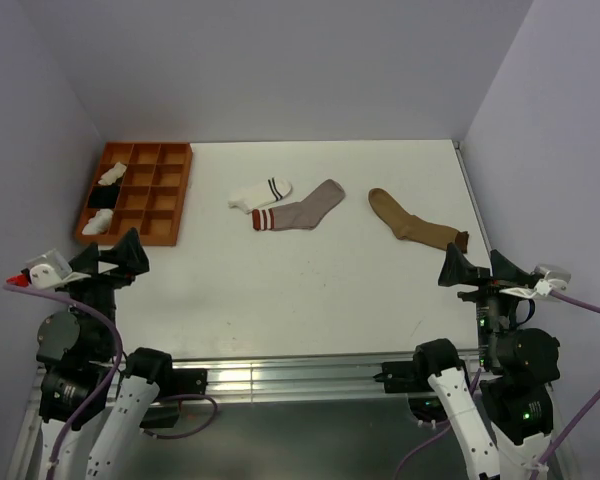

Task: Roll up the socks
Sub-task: Roll the sock at the center of the board.

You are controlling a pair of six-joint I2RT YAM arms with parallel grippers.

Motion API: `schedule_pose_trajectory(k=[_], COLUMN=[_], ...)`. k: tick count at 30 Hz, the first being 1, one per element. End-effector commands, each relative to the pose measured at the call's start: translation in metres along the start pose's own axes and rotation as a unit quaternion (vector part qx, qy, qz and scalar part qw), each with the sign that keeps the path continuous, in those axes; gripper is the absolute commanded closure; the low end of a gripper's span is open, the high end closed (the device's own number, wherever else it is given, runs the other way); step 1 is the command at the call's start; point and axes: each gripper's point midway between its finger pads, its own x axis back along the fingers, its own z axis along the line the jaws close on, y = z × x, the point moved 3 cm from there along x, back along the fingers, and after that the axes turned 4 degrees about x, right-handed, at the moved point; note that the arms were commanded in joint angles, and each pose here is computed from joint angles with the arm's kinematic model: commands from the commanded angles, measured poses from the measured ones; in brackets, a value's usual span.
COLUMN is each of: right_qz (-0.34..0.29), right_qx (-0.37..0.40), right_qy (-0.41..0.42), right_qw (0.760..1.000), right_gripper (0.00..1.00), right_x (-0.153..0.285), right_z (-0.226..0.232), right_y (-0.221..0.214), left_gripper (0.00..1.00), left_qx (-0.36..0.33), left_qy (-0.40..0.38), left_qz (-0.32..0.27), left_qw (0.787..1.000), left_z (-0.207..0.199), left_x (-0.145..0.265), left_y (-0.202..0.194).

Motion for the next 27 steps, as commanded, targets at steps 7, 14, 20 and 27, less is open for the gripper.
schedule_pose_trajectory(k=[7, 14, 20, 27], right_qz=[0.024, 0.114, 0.247, 0.332], right_qx=[-0.006, -0.040, -0.123, -0.149], right_qy=[0.022, 0.087, 0.113, 0.027], right_qw=[0.999, 0.989, 0.955, 0.931], right_gripper=[0.00, 0.00, 0.00, 0.00], right_x=[-0.014, -0.042, -0.076, -0.132], right_z=[0.013, 0.050, 0.086, 0.089], right_y=[-0.002, -0.022, -0.067, -0.130], left_gripper=[0.01, 0.00, 0.01, 0.01], left_qx=[0.000, -0.010, -0.025, -0.029], left_qy=[-0.028, -0.035, -0.049, -0.075], left_qz=[0.033, 0.102, 0.193, 0.245], left_qw=[0.999, 0.994, 0.980, 0.966], left_z=[-0.012, -0.024, -0.035, -0.042], left_x=[-0.013, -0.032, -0.049, -0.054], left_y=[-0.019, -0.045, -0.081, -0.108])
